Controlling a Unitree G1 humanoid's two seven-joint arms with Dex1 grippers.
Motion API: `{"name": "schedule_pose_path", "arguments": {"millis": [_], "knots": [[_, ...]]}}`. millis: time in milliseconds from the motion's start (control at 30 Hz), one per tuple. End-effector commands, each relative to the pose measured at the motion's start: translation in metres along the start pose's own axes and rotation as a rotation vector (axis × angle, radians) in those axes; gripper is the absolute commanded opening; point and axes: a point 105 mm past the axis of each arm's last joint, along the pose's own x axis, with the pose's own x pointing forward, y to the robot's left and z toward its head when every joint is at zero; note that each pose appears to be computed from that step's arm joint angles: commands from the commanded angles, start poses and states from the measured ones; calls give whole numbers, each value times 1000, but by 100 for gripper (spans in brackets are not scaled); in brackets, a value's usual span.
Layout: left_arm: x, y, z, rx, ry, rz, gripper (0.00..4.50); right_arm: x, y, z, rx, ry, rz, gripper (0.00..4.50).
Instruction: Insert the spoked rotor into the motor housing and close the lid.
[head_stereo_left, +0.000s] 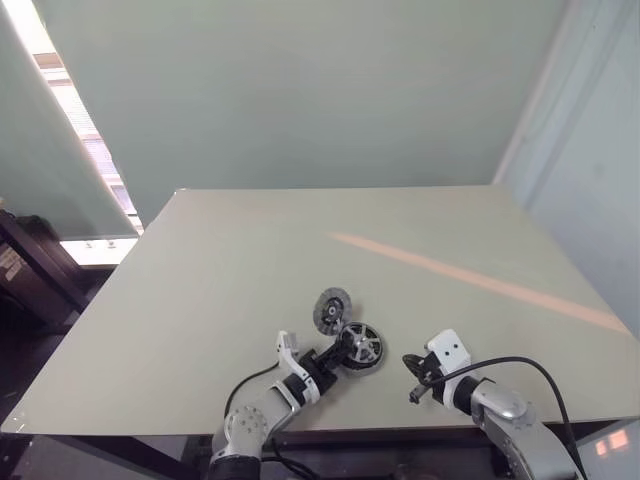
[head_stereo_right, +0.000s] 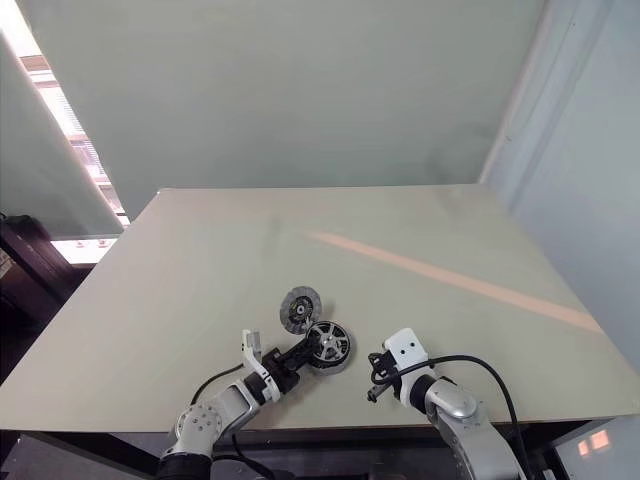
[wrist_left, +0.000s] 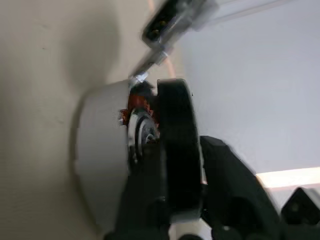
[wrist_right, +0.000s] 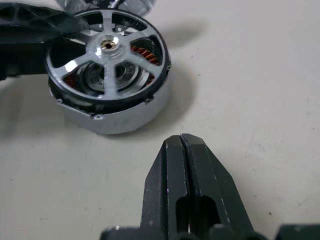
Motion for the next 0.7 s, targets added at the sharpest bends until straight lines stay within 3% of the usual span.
{"name": "schedule_pose_path", "arguments": {"millis": [33,233,700], "knots": [[-2,0,4,43,-4,24,233,0,-1,16,-24,-61,-2,0],[-5,-5,10,83,-11,42,438,3,2,16,-17,-62,6,0],[-23,-66,44,376,-43,-41,448,10,4,14,-6,-69,26,0]]}}
